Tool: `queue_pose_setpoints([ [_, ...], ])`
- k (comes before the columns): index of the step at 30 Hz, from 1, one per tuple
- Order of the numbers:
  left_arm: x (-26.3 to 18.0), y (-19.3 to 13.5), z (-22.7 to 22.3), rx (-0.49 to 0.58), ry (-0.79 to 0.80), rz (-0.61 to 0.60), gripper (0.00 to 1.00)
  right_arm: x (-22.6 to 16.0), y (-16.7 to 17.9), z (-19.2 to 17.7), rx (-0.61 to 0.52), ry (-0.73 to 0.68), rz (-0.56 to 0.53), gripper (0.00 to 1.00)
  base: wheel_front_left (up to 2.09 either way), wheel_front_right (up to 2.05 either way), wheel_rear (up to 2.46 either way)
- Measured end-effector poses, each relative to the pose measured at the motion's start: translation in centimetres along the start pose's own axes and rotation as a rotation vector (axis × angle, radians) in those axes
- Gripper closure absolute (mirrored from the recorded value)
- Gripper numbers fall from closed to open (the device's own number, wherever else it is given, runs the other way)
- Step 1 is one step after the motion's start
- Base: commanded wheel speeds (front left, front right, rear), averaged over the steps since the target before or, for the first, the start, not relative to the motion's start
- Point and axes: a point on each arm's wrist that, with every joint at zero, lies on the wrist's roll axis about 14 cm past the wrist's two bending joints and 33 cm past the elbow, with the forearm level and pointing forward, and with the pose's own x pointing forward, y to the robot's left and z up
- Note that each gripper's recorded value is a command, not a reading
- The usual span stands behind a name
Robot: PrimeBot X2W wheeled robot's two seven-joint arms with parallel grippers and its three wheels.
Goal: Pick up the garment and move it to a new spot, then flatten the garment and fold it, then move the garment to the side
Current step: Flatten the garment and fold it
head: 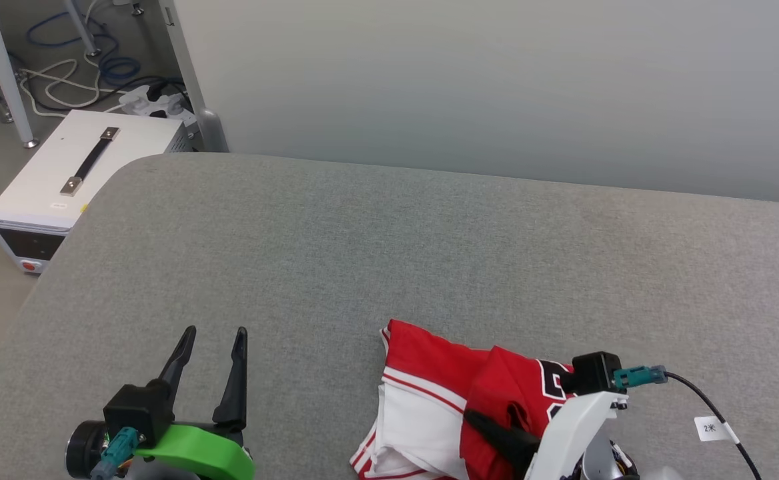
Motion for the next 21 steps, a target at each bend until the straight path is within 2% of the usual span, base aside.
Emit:
queue_pose_setpoints([
  [15, -1.0, 1.5, -0.9, 0.007, 0.036, 0.053, 0.0, 4.2, -0.2, -1.6, 0.011, 0.065, 0.017, 0.98, 0.0, 0.0, 0.0],
  [17, -1.0, 1.6, -1.1, 0.007, 0.044, 0.058, 0.0, 4.6, -0.6, -1.8, 0.013, 0.075, 0.007, 0.23, 0.0, 0.0, 0.0],
  [18, -1.0, 1.7, -1.2, 0.008, 0.047, 0.059, 0.0, 4.9, -0.6, -1.9, 0.009, 0.082, 0.007, 0.0, 0.0, 0.0, 0.0],
  [21, -0.6, 2.0, -1.3, 0.001, 0.05, 0.071, 0.0, 6.2, 0.7, -2.1, -0.002, 0.103, 0.055, 0.0, 0.0, 0.0, 0.0],
])
